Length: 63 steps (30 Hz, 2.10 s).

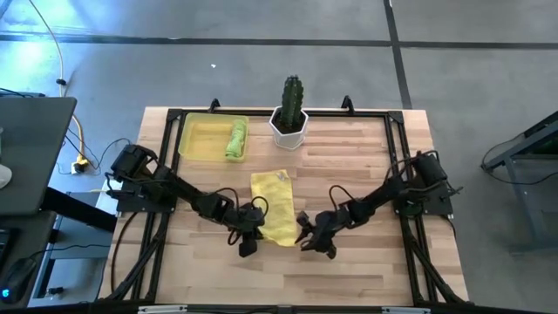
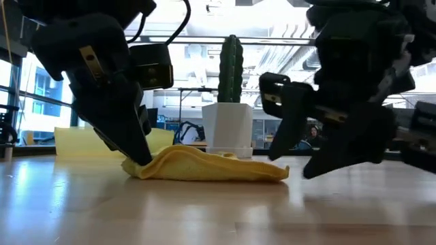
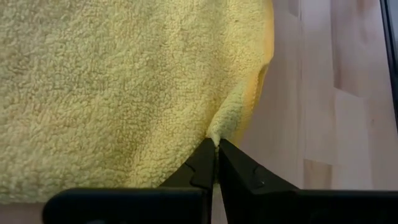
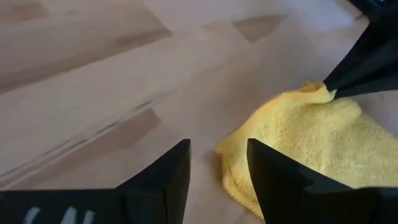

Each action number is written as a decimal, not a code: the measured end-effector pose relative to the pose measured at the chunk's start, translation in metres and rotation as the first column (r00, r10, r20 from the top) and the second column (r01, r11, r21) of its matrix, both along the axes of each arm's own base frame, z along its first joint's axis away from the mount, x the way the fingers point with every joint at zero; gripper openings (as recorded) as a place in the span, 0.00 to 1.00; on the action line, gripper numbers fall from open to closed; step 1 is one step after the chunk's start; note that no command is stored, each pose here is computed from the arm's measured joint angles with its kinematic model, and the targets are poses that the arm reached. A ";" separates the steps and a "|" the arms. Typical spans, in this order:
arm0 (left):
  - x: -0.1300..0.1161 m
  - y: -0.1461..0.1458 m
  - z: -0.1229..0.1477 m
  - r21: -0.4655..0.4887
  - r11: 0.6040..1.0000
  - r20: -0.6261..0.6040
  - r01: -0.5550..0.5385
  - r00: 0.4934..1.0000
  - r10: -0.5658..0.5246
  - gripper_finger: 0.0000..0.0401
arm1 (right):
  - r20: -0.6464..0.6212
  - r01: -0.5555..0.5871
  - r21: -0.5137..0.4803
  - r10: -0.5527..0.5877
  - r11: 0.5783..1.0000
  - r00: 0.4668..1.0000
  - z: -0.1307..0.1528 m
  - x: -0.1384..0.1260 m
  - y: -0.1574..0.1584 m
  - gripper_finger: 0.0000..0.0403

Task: Roll microfiber towels into tight, uniform cylinder then place into a basket
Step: Roll the yellow microfiber towel

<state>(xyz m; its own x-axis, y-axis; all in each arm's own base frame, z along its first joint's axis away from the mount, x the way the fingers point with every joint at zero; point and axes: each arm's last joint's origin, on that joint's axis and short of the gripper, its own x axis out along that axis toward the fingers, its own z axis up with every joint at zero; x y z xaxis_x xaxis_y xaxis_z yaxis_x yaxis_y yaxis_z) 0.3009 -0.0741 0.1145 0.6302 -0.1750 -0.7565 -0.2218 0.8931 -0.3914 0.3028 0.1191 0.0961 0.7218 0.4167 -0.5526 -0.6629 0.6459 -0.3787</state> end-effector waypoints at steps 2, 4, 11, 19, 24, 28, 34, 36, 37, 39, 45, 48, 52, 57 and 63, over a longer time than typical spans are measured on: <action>0.000 0.000 0.000 -0.004 1.000 -0.002 -0.002 1.000 0.002 0.02 | 0.005 0.004 -0.005 -0.003 1.000 1.000 -0.001 0.006 0.000 0.37; 0.000 0.000 0.000 -0.005 1.000 -0.001 -0.003 1.000 0.003 0.02 | 0.008 0.005 -0.015 -0.005 1.000 1.000 -0.003 0.012 -0.001 0.37; 0.000 0.000 0.000 -0.006 1.000 -0.001 -0.004 1.000 0.004 0.02 | -0.049 0.035 -0.002 -0.035 0.999 0.998 -0.009 0.026 -0.001 0.36; 0.001 -0.002 0.001 -0.009 1.000 0.011 0.001 1.000 -0.001 0.02 | -0.134 0.110 0.069 -0.100 0.992 0.986 -0.011 0.028 -0.004 0.10; 0.002 -0.005 0.003 -0.017 1.000 0.035 0.012 0.999 -0.011 0.02 | -0.186 0.203 0.126 -0.178 0.971 0.966 -0.012 0.029 -0.007 0.03; 0.001 -0.008 0.003 -0.034 0.999 0.032 0.042 0.999 -0.041 0.02 | -0.232 0.287 0.187 -0.241 0.940 0.942 -0.012 0.031 -0.014 0.01; 0.000 -0.013 0.003 -0.033 0.993 0.035 0.111 0.993 -0.110 0.11 | -0.367 0.397 0.376 -0.259 0.837 0.893 -0.011 0.038 -0.037 0.00; -0.001 -0.015 0.003 -0.022 0.991 0.038 0.130 0.991 -0.129 0.16 | -0.419 0.420 0.438 -0.233 0.795 0.878 -0.010 0.039 -0.043 0.00; -0.001 -0.016 0.003 -0.014 0.990 0.040 0.138 0.990 -0.137 0.18 | -0.439 0.432 0.460 -0.224 0.776 0.870 -0.010 0.040 -0.045 0.00; -0.002 -0.016 0.003 0.015 0.989 0.046 0.149 0.988 -0.149 0.22 | -0.466 0.446 0.490 -0.207 0.749 0.860 -0.009 0.040 -0.046 0.00; -0.002 -0.015 0.008 0.177 0.964 0.076 0.200 0.973 -0.216 0.31 | -0.570 0.515 0.581 -0.137 0.631 0.810 -0.005 0.041 -0.042 0.00; -0.001 -0.015 0.020 0.224 0.951 0.104 0.212 0.965 -0.239 0.33 | -0.621 0.582 0.614 -0.128 0.533 0.773 -0.001 0.044 -0.043 0.00; 0.001 -0.023 0.050 0.256 0.942 0.174 0.220 0.948 -0.268 0.32 | -0.689 0.665 0.641 -0.093 0.383 0.718 0.003 0.047 -0.052 0.00; -0.003 -0.040 0.070 0.291 0.934 0.239 0.207 0.930 -0.281 0.32 | -0.752 0.748 0.619 -0.095 0.240 0.652 0.005 0.051 -0.071 0.00; -0.009 -0.057 0.059 0.380 0.909 0.202 0.173 0.943 -0.265 0.32 | -0.765 0.790 0.584 -0.200 0.185 0.612 0.002 0.052 -0.089 0.00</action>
